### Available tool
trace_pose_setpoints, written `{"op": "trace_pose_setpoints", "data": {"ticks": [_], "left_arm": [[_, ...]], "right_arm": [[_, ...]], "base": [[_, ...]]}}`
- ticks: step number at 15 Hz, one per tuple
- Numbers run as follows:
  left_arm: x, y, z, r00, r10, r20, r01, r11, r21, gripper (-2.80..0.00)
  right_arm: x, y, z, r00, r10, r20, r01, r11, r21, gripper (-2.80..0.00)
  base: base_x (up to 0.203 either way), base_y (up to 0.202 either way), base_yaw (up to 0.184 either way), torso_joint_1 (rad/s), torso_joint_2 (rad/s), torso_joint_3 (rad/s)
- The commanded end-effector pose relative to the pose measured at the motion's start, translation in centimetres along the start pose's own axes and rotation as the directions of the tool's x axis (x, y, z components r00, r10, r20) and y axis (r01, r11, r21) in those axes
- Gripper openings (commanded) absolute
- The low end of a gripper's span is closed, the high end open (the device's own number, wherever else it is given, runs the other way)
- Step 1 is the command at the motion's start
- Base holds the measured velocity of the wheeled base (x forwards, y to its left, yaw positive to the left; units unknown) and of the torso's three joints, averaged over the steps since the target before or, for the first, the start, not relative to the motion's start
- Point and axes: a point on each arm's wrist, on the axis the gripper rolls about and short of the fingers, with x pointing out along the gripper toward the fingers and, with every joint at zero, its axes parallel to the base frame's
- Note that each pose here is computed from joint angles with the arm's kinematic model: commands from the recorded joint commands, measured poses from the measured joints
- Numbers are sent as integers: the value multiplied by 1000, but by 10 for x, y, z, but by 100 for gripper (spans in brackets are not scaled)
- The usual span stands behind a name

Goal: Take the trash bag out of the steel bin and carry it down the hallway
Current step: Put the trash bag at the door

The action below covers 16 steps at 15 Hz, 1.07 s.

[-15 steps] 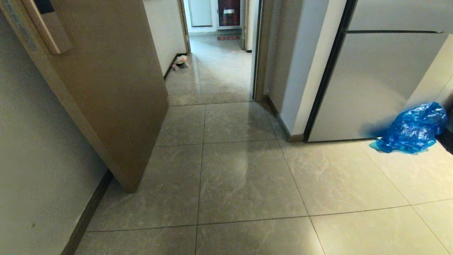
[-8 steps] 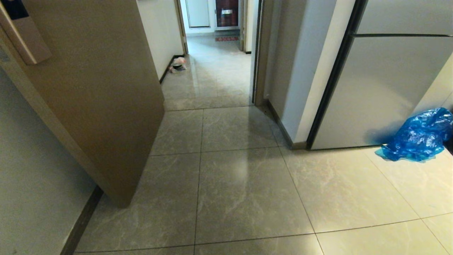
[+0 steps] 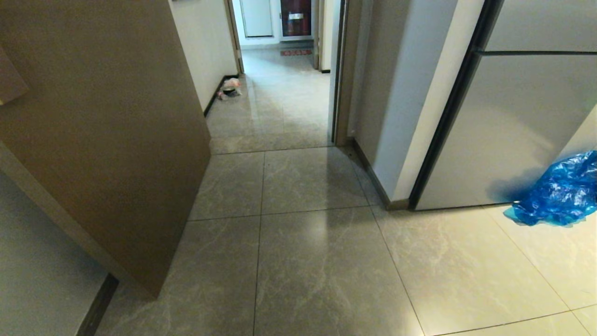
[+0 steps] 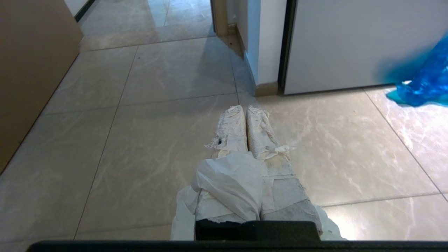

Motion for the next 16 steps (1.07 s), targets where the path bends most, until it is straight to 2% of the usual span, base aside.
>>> {"op": "trace_pose_setpoints", "data": {"ticks": [1,16], "left_arm": [[0,0,0,1000,0,0,0,1000,0,-280],[0,0,0,1000,0,0,0,1000,-2,-280]], "right_arm": [[0,0,0,1000,-1,-1,1,1000,0,-280],[0,0,0,1000,-1,-1,1,1000,0,-280]], "base": [[183,0,-5,2,-2,6],[186,0,-3,2,1,2]]}}
